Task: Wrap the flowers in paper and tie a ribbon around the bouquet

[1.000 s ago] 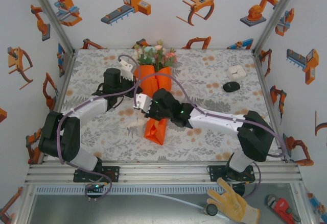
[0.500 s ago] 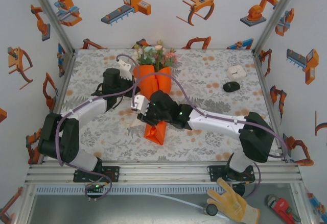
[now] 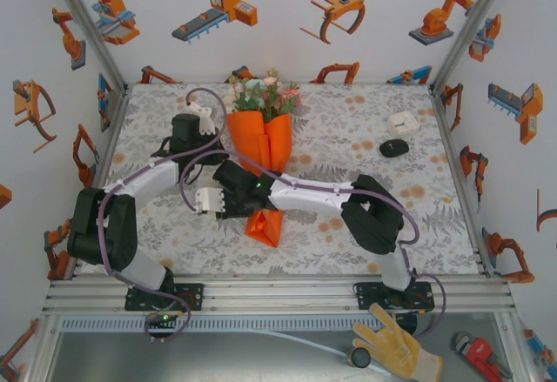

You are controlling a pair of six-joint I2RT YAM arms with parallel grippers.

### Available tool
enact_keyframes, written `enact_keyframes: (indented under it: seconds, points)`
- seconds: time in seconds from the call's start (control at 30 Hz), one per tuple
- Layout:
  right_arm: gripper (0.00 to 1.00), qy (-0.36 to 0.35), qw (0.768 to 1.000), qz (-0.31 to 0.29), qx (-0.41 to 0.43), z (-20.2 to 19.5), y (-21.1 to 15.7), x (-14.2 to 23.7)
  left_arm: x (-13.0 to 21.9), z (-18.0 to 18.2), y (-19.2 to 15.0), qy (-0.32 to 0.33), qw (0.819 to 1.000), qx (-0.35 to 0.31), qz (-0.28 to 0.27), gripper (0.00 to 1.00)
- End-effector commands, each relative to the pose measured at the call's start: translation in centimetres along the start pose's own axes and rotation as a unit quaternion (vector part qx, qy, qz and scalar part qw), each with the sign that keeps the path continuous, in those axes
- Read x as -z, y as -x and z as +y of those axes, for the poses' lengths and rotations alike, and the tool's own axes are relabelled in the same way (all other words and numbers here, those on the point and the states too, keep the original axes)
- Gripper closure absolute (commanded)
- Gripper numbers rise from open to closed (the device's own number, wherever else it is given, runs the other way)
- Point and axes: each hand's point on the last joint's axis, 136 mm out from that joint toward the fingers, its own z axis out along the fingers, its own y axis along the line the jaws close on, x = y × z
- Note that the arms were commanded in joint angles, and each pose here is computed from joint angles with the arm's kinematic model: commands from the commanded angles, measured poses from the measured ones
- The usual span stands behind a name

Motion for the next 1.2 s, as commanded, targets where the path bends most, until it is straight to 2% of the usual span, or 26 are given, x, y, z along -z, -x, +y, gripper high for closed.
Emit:
enact_keyframes:
  seconds: [0.0,0.13,0.37,0.87,1.03,1.17]
  points:
    - [0.67,0.013,0.998,-0.038,0.053,-0.5,0.9,0.1,-0.1,-0.4,0.8,-0.007,1.000,0.001,-0.004,1.00]
    - [0.68,0.024,0.996,-0.058,0.056,-1.2,-0.2,-0.8,0.0,-0.8,1.0,-0.016,1.000,0.000,-0.009,1.00]
    - [0.67,0.075,0.983,-0.139,0.092,0.0,0.4,-1.3,0.1,-0.9,1.2,-0.019,1.000,-0.006,-0.015,1.00]
    - [0.65,0.093,0.984,-0.108,0.103,-1.6,-0.4,-4.0,0.4,-1.1,1.6,-0.024,0.999,-0.014,-0.023,1.00]
    - [0.61,0.105,0.983,-0.117,0.097,-1.7,-0.1,-3.8,0.4,-1.1,1.6,-0.025,0.999,-0.015,-0.022,1.00]
    - [0.60,0.083,0.981,-0.142,0.100,-2.7,1.2,-3.2,0.5,-1.0,1.8,-0.024,0.999,-0.015,-0.026,1.00]
